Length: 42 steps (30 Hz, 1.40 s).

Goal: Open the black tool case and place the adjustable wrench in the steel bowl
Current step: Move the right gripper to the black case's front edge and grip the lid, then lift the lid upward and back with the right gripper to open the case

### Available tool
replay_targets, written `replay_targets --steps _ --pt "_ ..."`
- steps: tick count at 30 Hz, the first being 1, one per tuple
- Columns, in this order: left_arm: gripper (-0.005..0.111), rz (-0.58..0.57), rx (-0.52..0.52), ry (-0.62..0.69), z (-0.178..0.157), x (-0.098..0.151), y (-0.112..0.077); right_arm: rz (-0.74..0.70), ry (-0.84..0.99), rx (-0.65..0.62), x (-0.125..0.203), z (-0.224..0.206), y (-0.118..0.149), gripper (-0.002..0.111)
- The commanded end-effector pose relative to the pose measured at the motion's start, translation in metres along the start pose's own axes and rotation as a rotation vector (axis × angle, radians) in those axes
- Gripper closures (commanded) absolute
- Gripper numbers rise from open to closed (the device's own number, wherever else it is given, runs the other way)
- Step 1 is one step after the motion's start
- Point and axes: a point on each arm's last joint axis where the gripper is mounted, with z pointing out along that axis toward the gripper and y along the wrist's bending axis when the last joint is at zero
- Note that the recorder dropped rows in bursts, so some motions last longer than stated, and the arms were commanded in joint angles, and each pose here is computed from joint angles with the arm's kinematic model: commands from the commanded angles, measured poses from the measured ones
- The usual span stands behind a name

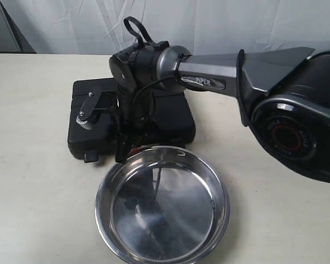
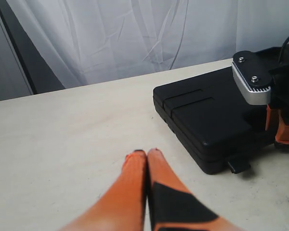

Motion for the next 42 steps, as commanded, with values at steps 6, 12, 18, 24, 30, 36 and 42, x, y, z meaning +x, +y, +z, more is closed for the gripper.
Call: replay_targets --steps 6,12,18,24,30,36,42 --pt "0.106 -0.004 0.003 -0.013 0.000 -0.002 0.000 0.015 -0.040 0.037 -0.003 -0.014 -0.004 0.108" --pt "0.106 -0.004 0.003 -0.013 0.000 -0.002 0.000 0.015 -0.070 0.058 -0.005 -0.032 -0.006 0.108" --pt "0.106 -0.004 0.003 -0.013 0.000 -0.002 0.000 0.015 -0.066 0.056 -0.005 -0.032 -0.006 0.108" --pt "0.106 -0.004 0.003 -0.013 0.000 -0.002 0.000 0.017 -0.071 0.059 -0.005 -0.032 -0.006 0.108" --pt "0.106 -0.004 0.003 -0.013 0.000 -0.002 0.000 0.017 -0.078 0.064 -0.006 -0.033 -0.006 0.108" --pt "0.106 -0.004 0.003 -0.013 0.000 -0.002 0.000 0.017 -0.081 0.066 -0.006 -0.029 -0.007 0.108" --pt "0.106 -0.004 0.003 -0.013 0.000 -0.002 0.000 0.014 -0.073 0.061 -0.006 -0.024 -0.006 0.108"
